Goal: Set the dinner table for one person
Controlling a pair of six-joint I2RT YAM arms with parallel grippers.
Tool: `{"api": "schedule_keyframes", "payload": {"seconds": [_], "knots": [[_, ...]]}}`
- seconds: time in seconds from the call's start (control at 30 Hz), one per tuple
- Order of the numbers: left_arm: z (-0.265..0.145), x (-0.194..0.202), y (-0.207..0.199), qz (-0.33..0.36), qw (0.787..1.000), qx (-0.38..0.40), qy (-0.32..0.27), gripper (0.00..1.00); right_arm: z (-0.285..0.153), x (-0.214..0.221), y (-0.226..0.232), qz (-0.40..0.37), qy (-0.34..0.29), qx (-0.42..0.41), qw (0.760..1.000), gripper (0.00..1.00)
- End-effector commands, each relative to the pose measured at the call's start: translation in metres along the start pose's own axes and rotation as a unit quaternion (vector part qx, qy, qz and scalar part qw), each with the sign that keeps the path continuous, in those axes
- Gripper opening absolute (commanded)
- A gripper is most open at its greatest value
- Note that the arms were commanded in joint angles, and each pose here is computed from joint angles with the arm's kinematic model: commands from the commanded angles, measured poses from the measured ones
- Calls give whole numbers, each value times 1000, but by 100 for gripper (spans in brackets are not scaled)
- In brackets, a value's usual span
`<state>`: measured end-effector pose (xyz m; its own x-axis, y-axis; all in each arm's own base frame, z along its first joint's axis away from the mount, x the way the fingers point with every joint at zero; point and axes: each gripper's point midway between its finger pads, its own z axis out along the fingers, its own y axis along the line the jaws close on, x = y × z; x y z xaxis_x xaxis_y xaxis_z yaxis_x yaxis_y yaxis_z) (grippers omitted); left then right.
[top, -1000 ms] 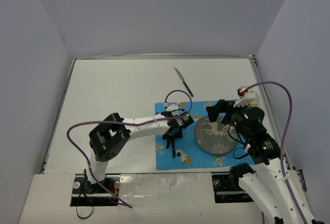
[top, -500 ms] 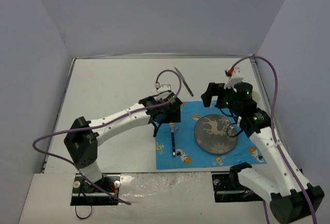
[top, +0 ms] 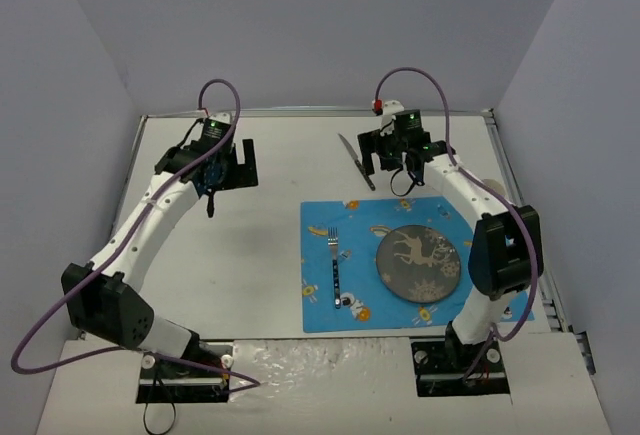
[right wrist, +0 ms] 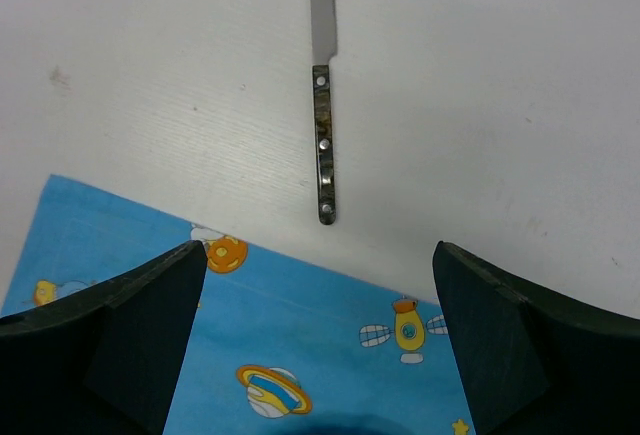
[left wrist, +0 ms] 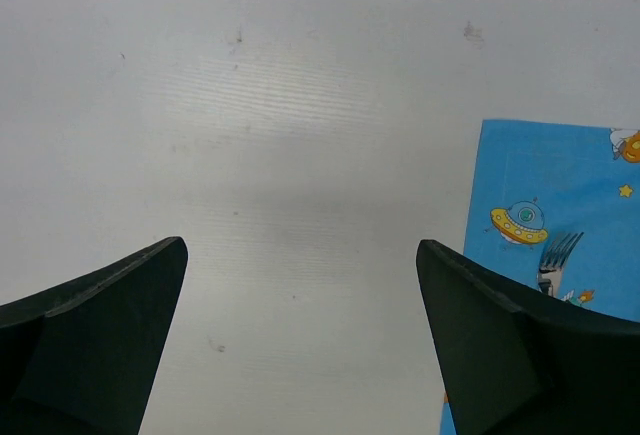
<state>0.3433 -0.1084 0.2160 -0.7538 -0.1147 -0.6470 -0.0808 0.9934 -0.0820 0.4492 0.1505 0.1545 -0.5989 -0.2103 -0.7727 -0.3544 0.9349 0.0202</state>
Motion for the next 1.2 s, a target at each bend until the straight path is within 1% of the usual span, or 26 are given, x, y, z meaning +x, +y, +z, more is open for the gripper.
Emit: {"api": "schedule_keyframes", "payload": {"seconds": [0.0, 0.07, 0.17, 0.2, 0.23, 0.27, 0.33, 0.4, 0.47, 0.8, 1.17], "knots": [[-7, -14, 28, 34, 999, 3, -33, 97, 27, -44, 1, -55, -53, -7, 997, 88], [2, -7, 41, 32, 999, -16, -28, 97, 45, -48, 2, -61, -60, -13, 996, 85], [10, 2, 57, 28, 999, -43, -6, 97, 74, -39, 0, -67, -45, -15, 997, 79], [12, 3, 61, 26, 998, -51, -2, 97, 76, -44, 0, -68, -49, -15, 996, 78], [13, 4, 62, 26, 998, -54, 1, 97, 81, -46, -1, -69, -50, -15, 996, 74], [14, 6, 62, 26, 998, -53, 5, 97, 91, -44, -1, -71, -46, -16, 996, 69], [16, 7, 60, 25, 998, -48, 8, 97, 107, -40, -1, -70, -38, -17, 997, 60], [17, 8, 59, 25, 999, -46, 10, 97, 121, -31, -2, -69, -28, -17, 997, 57], [19, 10, 60, 26, 998, -49, 14, 97, 130, -28, -4, -68, -23, -12, 997, 52], [25, 14, 60, 27, 998, -52, 29, 97, 163, -19, -8, -70, -13, -9, 997, 41], [29, 18, 57, 28, 998, -44, 40, 97, 177, -2, -4, -64, 7, -17, 998, 31]]}}
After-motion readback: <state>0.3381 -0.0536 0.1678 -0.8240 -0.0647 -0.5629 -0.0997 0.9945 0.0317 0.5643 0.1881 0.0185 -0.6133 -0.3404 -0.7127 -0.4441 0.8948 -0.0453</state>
